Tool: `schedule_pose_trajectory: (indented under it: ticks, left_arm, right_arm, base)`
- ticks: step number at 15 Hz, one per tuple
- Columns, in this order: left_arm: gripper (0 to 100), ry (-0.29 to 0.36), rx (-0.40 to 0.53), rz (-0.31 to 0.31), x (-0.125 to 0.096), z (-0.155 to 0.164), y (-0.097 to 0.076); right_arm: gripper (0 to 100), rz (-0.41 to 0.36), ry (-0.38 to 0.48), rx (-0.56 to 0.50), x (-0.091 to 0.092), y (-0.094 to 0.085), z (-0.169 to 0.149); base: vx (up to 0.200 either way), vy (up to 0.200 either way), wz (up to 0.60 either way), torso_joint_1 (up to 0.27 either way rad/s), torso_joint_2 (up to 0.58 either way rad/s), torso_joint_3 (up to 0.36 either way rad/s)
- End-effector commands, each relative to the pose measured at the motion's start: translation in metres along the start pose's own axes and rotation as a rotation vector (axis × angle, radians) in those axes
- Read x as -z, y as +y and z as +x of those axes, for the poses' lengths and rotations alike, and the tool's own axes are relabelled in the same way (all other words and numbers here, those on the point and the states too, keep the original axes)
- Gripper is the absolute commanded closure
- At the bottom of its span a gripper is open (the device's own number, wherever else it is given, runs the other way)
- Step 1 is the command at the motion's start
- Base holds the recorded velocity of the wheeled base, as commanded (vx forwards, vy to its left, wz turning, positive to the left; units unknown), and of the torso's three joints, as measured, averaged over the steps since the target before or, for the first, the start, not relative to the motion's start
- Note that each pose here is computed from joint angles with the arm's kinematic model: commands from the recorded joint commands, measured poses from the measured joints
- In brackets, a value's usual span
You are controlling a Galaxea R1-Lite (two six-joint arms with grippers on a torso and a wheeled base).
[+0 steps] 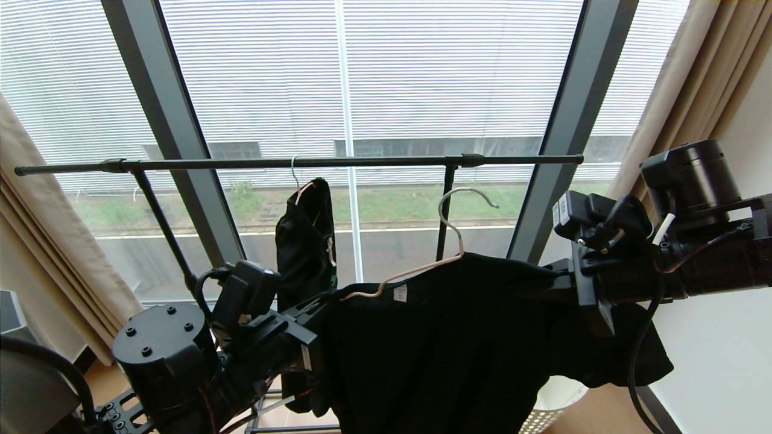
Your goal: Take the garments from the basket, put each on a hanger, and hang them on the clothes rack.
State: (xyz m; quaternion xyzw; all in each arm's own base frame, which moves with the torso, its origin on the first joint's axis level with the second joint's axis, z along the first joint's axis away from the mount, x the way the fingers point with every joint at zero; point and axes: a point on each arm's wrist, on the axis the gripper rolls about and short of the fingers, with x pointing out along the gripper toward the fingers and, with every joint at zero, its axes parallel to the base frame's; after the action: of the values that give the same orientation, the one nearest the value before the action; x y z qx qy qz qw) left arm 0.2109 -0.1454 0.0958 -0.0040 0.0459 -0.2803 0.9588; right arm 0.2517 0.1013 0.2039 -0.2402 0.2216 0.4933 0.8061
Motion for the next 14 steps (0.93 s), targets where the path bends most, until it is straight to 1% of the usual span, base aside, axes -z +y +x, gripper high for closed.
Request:
schedule_pose_trajectory:
  ticks: [1,3,5,7,8,10,12,14]
  left_arm:
    - [100,-0.009,-0.004,0.010,-0.002,-0.001,0.001]
    - [100,-0.017,-0.001,0.013,-0.004,-0.002,0.000]
    - [100,-0.026,0.010,0.021,-0.006,-0.004,-0.003]
    - [100,-0.024,0.012,0.023,-0.006,-0.005,-0.003]
    - [100,-0.024,0.007,0.022,-0.006,-0.004,-0.002]
    - [100,-0.025,-0.016,0.022,-0.006,-0.004,0.004]
    - [100,-0.025,-0.016,0.022,-0.006,-0.004,0.004]
    - [100,-0.023,0.001,0.023,-0.006,-0.005,0.000]
  right_arm:
    - [100,0.013,0.001,-0.046,0.005,0.002,0.007]
    - [100,0.020,0.002,-0.069,0.004,0.004,0.017]
    - [100,0.038,-0.004,-0.078,0.008,0.002,0.026]
    - [100,0.035,-0.013,-0.125,0.009,0.006,0.034]
    - [100,0.039,-0.015,-0.153,0.013,0.009,0.035]
    - [100,0.044,-0.020,-0.158,0.016,0.013,0.030]
    - [100,0.047,-0.027,-0.162,0.017,0.016,0.026]
    - [100,0.051,-0.015,-0.181,0.019,0.017,0.033]
  base:
    - [0.000,0.000,0.00,0.000,0.00,0.000]
    - [0.000,0.000,0.00,0.000,0.00,0.000]
    - [0.000,0.000,0.00,0.000,0.00,0.000]
    - [0.000,0.000,0.00,0.000,0.00,0.000]
    - [0.000,0.000,0.00,0.000,0.00,0.000]
    - [0.000,0.000,0.00,0.000,0.00,0.000]
    - [0.000,0.000,0.00,0.000,0.00,0.000]
    - [0.000,0.000,0.00,0.000,0.00,0.000]
